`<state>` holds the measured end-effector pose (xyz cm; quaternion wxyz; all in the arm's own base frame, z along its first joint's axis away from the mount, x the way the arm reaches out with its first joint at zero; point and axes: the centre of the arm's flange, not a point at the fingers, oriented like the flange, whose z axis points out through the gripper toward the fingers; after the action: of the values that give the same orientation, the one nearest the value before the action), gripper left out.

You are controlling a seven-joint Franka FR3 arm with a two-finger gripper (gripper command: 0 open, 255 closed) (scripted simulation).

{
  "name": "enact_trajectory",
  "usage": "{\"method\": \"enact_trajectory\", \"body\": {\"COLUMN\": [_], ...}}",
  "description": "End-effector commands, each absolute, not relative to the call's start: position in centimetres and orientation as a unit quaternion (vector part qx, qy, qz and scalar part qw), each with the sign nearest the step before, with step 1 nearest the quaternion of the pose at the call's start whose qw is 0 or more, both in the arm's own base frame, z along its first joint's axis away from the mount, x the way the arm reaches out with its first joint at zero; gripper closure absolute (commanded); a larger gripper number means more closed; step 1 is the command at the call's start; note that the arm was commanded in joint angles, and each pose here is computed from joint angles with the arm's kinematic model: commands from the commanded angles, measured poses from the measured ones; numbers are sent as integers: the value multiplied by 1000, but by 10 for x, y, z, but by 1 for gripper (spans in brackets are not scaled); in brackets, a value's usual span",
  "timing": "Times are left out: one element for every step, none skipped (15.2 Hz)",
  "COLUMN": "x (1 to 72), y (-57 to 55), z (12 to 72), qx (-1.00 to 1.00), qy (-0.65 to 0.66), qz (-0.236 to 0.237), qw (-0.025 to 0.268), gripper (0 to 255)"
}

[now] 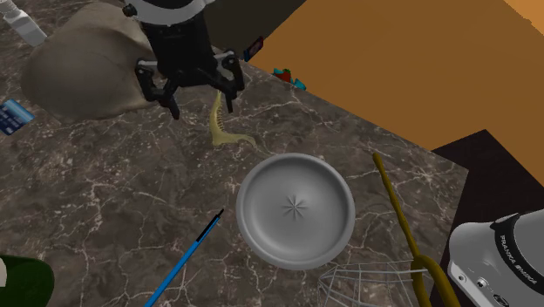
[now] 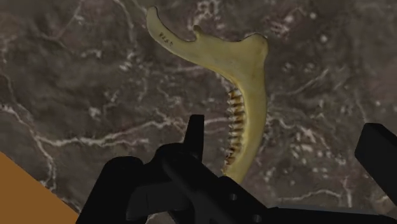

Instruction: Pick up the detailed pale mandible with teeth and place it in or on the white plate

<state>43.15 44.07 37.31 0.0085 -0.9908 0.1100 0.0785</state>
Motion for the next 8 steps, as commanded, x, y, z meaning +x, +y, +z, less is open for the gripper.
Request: {"method": "enact_trajectory", "body": {"x": [428,427,426,425,424,424,423,423], "y": [440,441,441,441,441,441,441,441], "z": [367,362,357,352,347,341,338,338], "qx": [-990,-990,-990,-990,-990,-990,-990,-990], "qy": [110,110,110,110,110,110,110,110], "qz": [85,85,85,85,85,85,85,85], "qw": [3,3,3,3,3,3,3,3], "gripper": [0,0,0,0,0,0,0,0]}}
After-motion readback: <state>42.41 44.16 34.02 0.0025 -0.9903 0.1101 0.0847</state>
